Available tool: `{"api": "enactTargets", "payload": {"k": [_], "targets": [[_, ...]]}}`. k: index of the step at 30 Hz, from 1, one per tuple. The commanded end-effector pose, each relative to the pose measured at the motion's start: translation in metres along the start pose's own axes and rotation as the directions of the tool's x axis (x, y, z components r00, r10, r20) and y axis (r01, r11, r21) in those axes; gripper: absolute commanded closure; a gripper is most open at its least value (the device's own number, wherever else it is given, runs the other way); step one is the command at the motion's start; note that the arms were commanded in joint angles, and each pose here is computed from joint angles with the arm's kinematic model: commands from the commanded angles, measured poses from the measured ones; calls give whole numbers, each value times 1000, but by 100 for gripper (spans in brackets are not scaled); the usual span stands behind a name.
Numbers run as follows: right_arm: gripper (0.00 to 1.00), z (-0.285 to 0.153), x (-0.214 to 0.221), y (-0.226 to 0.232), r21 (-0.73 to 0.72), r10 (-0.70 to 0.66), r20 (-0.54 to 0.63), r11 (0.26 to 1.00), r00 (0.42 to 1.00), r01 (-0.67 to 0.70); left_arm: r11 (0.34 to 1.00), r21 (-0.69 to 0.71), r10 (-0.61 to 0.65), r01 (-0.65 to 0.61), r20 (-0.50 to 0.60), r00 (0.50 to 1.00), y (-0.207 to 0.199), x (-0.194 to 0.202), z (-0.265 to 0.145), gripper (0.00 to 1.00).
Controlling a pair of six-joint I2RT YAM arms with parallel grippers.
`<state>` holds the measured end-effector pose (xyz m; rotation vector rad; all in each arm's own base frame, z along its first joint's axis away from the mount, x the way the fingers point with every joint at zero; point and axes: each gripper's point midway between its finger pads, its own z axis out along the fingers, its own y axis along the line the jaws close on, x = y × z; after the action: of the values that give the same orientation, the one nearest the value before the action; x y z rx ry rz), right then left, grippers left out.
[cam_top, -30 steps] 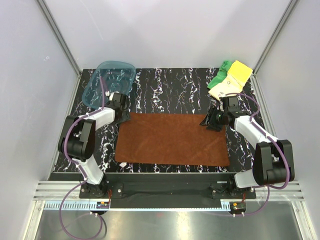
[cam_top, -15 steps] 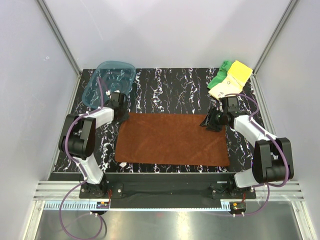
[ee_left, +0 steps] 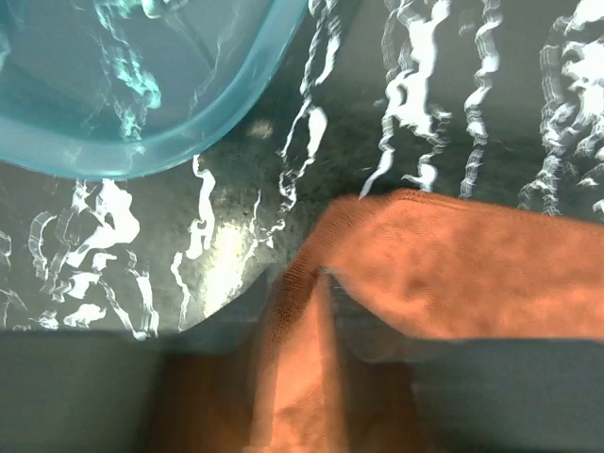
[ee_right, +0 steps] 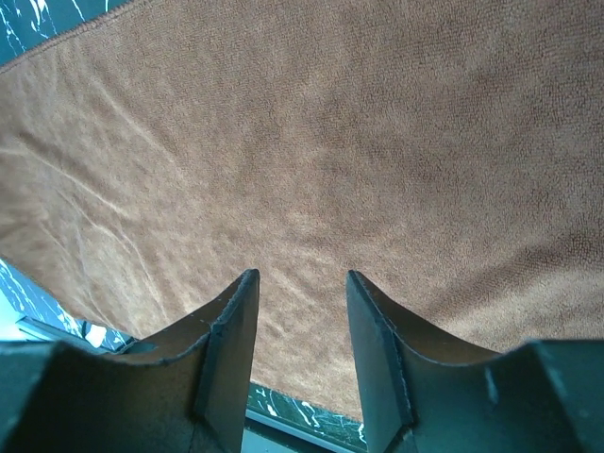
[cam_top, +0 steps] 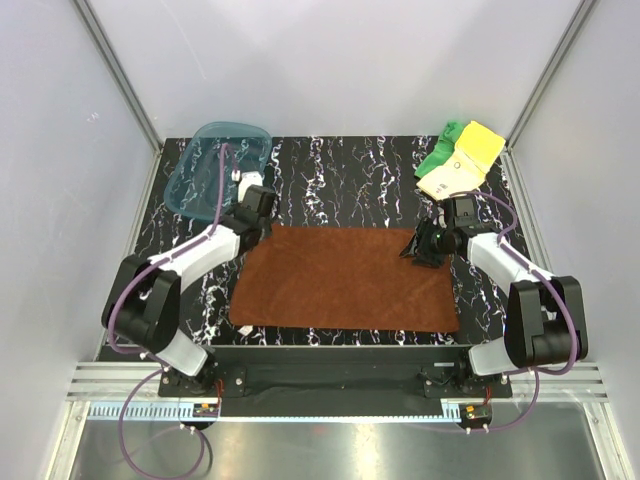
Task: Roll the towels
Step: Flatten the towel
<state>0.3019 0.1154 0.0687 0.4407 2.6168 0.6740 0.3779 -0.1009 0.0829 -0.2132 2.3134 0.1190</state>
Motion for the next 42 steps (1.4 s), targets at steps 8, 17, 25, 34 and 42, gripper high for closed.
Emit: {"api": "enactTargets", "payload": {"k": [8, 17, 25, 34, 42], "targets": [[48, -9, -2, 8, -24, -50, 27, 998, 998, 51, 960, -276, 53, -57, -25, 998, 36, 5, 15, 1], [48, -10, -2, 8, -26, -48, 30, 998, 998, 49, 1000, 22, 13, -13, -10, 1000, -11, 4, 10, 3], [49, -10, -2, 7, -20, -52, 30, 998, 998, 53, 951, 288, -70, 113, -155, 985, -57, 25, 22, 14], [50, -9, -1, 5, -12, -58, 24, 998, 998, 58, 934, 280, -169, 220, -196, 966, -45, 31, 36, 23], [50, -5, -1, 3, -8, -55, 17, 998, 998, 55, 925, 300, -186, 234, -182, 966, -43, 32, 29, 25]]}}
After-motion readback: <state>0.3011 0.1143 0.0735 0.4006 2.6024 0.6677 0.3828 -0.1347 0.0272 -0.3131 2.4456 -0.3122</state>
